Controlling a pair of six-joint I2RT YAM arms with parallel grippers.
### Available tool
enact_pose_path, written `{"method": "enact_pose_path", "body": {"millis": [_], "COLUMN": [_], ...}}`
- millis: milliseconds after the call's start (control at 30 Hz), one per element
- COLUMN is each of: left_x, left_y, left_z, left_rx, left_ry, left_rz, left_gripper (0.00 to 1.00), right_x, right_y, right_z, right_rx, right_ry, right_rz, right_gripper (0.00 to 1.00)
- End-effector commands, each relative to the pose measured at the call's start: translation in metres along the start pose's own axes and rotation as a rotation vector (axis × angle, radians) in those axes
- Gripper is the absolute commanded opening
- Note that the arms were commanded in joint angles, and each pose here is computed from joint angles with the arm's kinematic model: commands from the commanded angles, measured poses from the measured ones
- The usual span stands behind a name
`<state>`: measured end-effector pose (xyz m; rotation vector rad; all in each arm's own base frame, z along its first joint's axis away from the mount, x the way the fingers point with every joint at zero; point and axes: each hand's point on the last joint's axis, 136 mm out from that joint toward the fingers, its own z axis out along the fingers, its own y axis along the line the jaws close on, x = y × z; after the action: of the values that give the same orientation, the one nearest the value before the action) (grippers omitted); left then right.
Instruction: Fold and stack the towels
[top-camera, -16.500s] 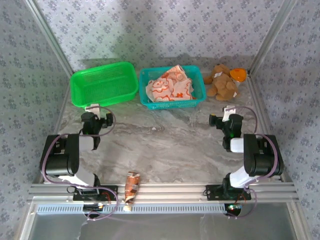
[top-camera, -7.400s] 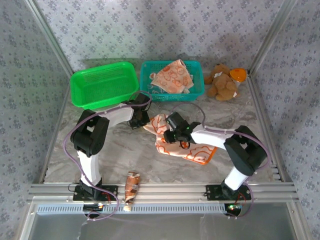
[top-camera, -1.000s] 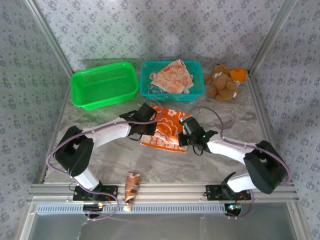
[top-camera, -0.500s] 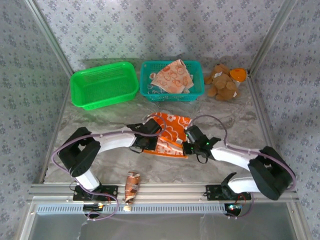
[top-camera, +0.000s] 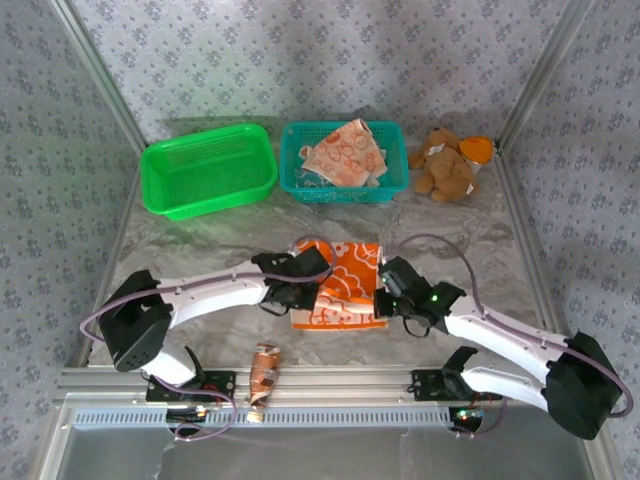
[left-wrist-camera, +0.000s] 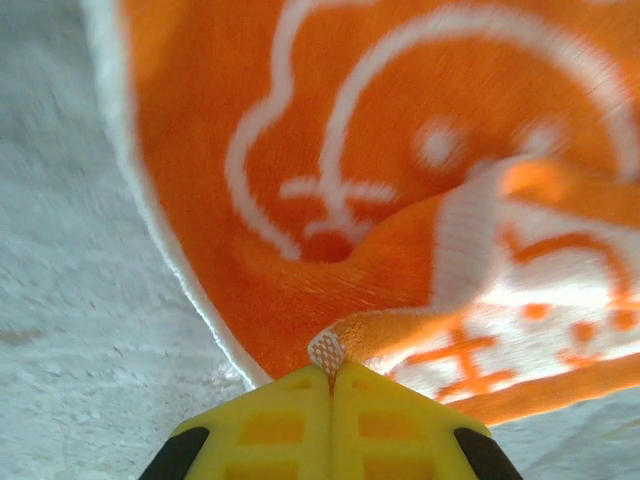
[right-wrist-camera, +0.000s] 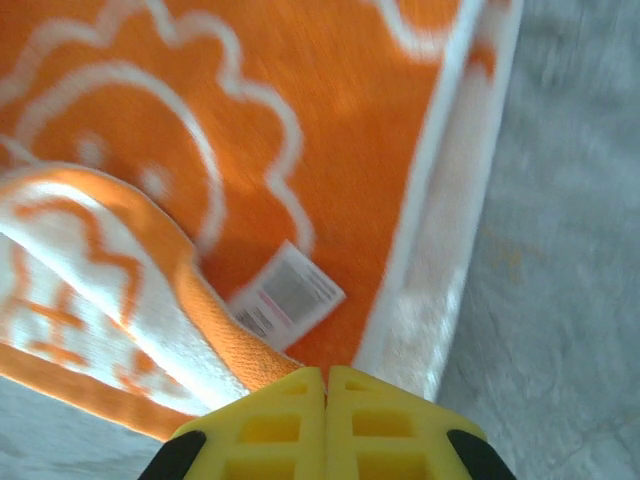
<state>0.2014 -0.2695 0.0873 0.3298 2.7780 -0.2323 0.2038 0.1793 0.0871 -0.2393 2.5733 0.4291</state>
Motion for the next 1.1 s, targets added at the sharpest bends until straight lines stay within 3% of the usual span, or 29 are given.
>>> {"method": "enact_pose_path", "body": {"millis": [0,300,600,900,1067], "left_x": [-0.044,-0.144,-0.211,-0.256,-0.266], "left_y": [0.003,0.024,0.036,0.044,0.045], "left_z": [-0.039,-0.076,-0.082,-0.081,-0.079], "left_rx": [-0.013,0.005,0.023,0.017,0.008], "left_ry": [-0.109,-0.276,-0.363,-0.409,-0.417], "left_rz": [0.026,0.022,0.023,0.024,0.034], "left_gripper": [0.0,0.0,0.0,0.0,0.0], "right_x": [-0.055,-0.165,-0.252,-0.311,-0.316], "right_y": [0.008,-0.004,-0.031,-0.054,-0.055], "right_z": [-0.028,-0.041,-0.042,-0.04,-0.033], "right_rx": [0.021,0.03,0.063,0.088,0.07], "right_ry": [-0.127,-0.283,-0.387,-0.464,-0.464], "right_rz": [-0.041,-0.048,-0.061,-0.063,-0.06], "right_gripper": [0.0,0.0,0.0,0.0,0.0]}}
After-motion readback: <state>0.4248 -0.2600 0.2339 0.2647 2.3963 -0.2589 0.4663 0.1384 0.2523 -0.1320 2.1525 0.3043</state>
